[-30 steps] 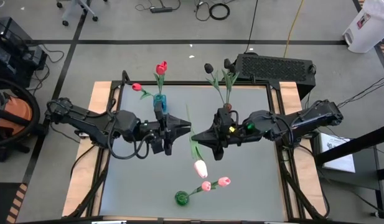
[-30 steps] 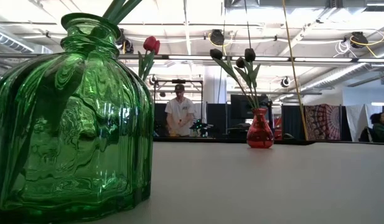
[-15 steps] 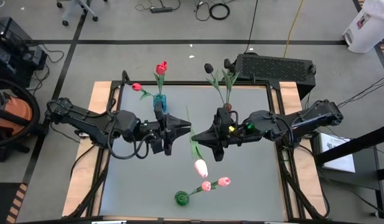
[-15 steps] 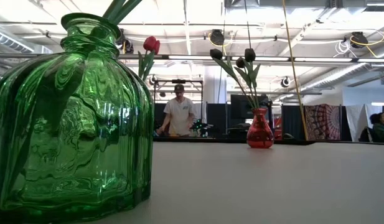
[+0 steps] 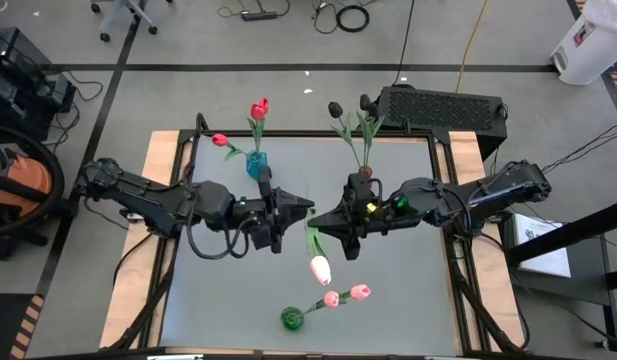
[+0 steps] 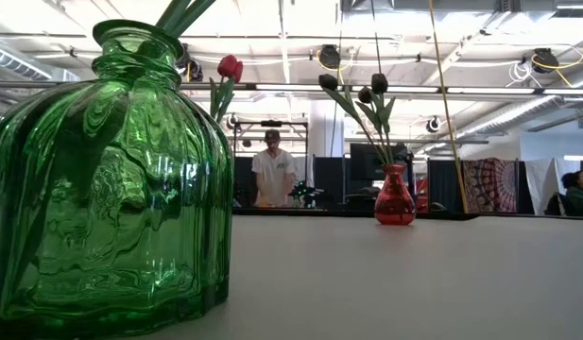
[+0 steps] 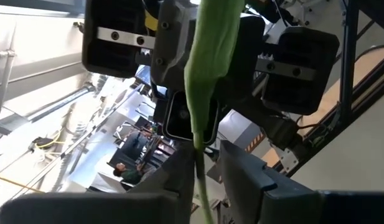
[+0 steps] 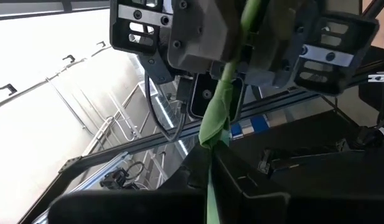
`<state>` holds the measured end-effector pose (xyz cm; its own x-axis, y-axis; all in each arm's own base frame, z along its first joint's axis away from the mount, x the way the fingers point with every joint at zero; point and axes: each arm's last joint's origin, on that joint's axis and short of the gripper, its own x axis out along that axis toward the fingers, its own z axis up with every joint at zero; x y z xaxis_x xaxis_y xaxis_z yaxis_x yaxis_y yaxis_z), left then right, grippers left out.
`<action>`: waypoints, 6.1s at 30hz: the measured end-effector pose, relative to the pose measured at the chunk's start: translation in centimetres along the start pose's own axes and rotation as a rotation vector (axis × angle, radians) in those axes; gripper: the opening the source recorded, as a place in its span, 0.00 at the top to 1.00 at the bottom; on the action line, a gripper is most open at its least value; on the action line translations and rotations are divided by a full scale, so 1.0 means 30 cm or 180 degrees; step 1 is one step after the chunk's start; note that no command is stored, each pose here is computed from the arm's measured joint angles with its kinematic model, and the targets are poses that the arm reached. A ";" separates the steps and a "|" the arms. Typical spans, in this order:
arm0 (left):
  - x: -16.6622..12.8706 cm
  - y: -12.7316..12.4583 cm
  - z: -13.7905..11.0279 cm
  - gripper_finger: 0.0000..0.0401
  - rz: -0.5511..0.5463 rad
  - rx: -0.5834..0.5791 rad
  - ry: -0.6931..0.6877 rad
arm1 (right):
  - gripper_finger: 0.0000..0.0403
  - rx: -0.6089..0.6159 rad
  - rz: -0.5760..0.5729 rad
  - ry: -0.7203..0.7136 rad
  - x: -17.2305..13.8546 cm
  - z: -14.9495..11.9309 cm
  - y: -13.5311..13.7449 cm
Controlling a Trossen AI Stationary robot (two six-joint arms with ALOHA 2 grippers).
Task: Sort flowers into vase by color
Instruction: Put the pink tulip into the green vase
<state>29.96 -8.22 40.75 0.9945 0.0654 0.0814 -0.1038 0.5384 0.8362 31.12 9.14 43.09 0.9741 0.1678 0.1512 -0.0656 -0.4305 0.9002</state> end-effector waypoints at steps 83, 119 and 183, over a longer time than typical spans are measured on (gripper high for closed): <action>-0.298 -0.363 0.273 0.98 -0.0510 -0.3244 0.0712 | 0.59 -0.4000 -0.1086 0.0467 -0.103 -0.018 -0.052; -0.239 -0.686 0.058 0.98 0.0200 -0.3959 0.0450 | 0.59 -0.3979 -0.1093 0.0468 -0.103 -0.017 -0.054; -0.205 -0.712 0.032 0.98 -0.0130 -0.4202 0.0455 | 0.59 -0.3978 -0.1092 0.0467 -0.103 -0.017 -0.053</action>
<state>26.06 -20.93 22.90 0.9957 0.0732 -0.0565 -0.0876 0.9431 -0.3207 28.12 9.76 41.38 0.9539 0.2328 -0.1894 -0.0525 0.7509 0.6583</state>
